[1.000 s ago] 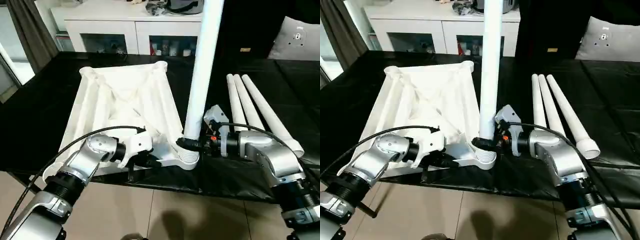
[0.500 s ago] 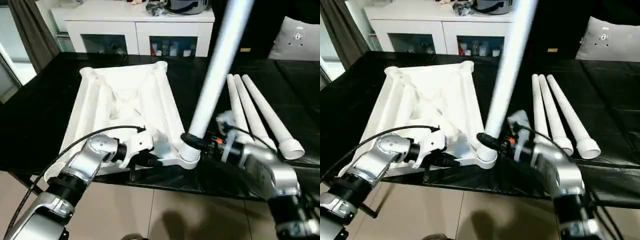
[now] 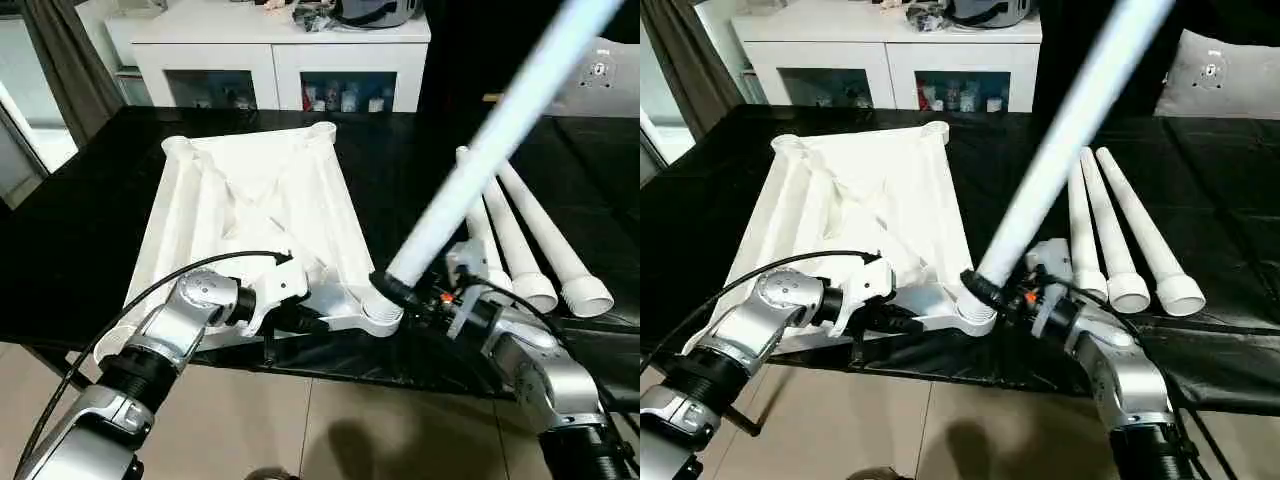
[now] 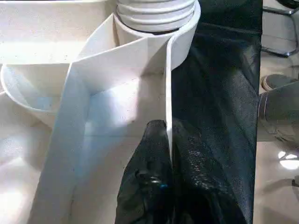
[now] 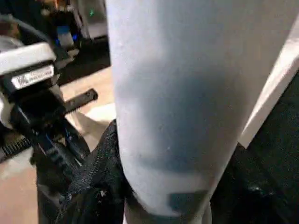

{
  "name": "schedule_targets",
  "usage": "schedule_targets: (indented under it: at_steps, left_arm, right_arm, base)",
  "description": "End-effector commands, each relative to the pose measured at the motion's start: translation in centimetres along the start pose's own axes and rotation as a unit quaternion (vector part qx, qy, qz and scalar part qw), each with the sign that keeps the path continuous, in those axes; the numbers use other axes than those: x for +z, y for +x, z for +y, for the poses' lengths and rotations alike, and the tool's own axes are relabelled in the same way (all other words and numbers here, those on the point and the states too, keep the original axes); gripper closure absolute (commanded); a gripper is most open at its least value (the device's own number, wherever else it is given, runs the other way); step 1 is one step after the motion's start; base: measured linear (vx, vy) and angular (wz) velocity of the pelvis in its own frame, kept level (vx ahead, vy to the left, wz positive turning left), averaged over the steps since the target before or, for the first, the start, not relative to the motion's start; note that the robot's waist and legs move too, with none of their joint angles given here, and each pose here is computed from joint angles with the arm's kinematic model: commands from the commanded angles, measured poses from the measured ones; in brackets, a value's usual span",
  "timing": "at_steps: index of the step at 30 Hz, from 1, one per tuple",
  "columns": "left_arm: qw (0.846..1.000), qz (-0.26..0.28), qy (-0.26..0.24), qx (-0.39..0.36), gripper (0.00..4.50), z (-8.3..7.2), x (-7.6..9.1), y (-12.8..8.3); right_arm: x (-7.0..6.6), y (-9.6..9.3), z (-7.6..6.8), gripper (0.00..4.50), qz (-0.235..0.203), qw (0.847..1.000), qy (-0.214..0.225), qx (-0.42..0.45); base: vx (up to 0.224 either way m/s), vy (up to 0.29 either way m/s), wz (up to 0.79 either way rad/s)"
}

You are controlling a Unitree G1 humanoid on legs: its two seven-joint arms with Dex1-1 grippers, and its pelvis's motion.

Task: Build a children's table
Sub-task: Insert table leg to table base

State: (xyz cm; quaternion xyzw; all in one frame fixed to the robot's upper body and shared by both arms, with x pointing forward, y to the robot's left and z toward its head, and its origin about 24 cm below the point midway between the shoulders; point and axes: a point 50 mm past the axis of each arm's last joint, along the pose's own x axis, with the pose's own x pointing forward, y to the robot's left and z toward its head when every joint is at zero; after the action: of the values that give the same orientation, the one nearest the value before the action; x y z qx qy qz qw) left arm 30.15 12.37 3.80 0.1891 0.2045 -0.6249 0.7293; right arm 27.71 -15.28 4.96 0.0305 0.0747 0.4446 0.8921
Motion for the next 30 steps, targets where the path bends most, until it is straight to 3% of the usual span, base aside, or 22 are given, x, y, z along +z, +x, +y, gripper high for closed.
schedule_targets:
  at_steps: [1,20,30]
  left_arm:
    - [1.000,-0.009,0.016,0.025,4.50,0.8,0.9,-0.5]
    - [0.999,0.018,0.047,0.005,4.50,1.4,1.1,-0.7]
    - [0.997,0.032,0.061,0.031,4.50,3.5,2.4,-1.4]
  right_arm:
    - [-3.2,-0.9,-0.2,2.61,0.095,0.995,0.001,-0.021]
    - [-3.9,0.3,-0.5,2.61,0.179,0.982,-0.043,0.039]
    - [-3.6,2.0,-0.2,2.61,0.189,0.980,-0.035,0.060]
  base:
    - [0.000,0.000,0.00]
    - [0.000,0.000,0.00]
    - [0.000,0.000,0.00]
